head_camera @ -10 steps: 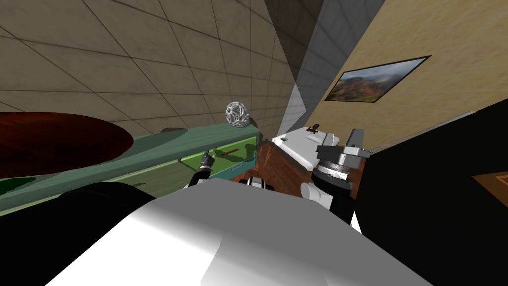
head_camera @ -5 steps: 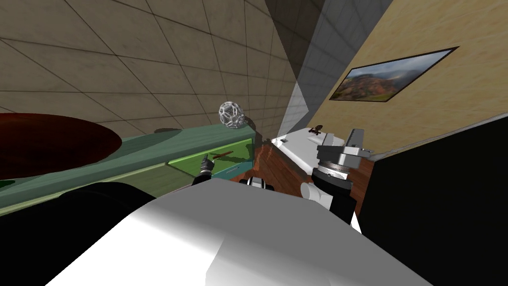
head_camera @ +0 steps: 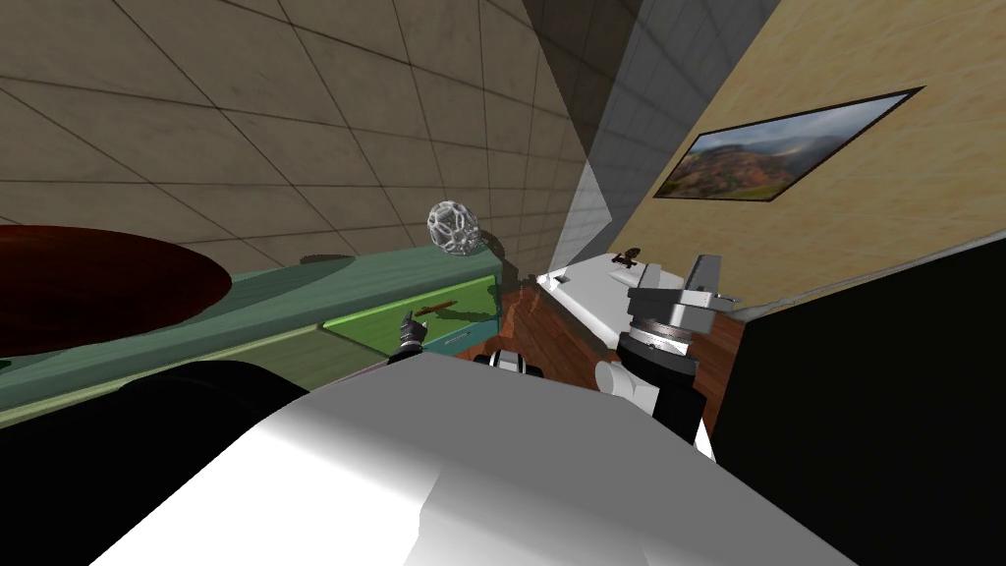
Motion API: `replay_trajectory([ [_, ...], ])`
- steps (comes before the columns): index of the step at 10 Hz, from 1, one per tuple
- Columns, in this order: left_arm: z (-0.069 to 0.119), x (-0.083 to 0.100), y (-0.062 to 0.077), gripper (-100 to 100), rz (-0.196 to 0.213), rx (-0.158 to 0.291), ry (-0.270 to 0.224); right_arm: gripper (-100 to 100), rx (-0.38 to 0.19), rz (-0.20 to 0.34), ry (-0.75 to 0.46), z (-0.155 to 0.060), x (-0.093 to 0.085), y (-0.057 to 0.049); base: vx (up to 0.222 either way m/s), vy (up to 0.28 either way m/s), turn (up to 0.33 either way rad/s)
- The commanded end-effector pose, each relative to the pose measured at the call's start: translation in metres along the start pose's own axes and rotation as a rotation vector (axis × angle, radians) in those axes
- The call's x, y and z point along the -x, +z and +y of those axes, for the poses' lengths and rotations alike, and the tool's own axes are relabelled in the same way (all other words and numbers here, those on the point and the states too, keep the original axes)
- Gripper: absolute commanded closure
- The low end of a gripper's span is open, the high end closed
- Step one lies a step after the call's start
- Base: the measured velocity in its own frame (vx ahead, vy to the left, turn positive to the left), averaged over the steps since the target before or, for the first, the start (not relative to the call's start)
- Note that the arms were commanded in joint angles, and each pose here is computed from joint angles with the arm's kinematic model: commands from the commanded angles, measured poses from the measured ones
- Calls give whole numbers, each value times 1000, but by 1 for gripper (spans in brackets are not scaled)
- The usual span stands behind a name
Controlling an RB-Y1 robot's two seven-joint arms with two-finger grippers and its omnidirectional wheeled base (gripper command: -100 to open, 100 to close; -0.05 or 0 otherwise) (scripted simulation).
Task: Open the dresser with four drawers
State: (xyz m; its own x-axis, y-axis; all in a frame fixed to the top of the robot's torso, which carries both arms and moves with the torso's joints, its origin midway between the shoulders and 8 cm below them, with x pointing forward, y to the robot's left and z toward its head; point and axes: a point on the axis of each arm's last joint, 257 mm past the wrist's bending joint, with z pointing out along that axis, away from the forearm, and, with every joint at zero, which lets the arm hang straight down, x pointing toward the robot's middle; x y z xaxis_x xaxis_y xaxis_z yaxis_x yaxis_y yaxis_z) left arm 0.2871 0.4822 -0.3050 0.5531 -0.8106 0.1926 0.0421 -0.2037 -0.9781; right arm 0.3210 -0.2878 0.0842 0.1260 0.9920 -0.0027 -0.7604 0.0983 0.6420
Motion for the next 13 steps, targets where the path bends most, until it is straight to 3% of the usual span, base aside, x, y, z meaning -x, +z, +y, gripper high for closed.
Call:
replay_trajectory([
  [1,-2,0,-3,100,1,0,1,0,0,0,0,0,0,0,-71,-51,1],
  [6,-5,1,-7,100,2,-1,3,0,0,0,0,0,0,0,-124,-97,5],
  [7,-13,3,-1,-100,26,-7,42,0,0,0,0,0,0,0,-12,-15,-1],
  [13,-37,10,18,-100,98,-22,162,0,0,0,0,0,0,0,21,13,-2],
])
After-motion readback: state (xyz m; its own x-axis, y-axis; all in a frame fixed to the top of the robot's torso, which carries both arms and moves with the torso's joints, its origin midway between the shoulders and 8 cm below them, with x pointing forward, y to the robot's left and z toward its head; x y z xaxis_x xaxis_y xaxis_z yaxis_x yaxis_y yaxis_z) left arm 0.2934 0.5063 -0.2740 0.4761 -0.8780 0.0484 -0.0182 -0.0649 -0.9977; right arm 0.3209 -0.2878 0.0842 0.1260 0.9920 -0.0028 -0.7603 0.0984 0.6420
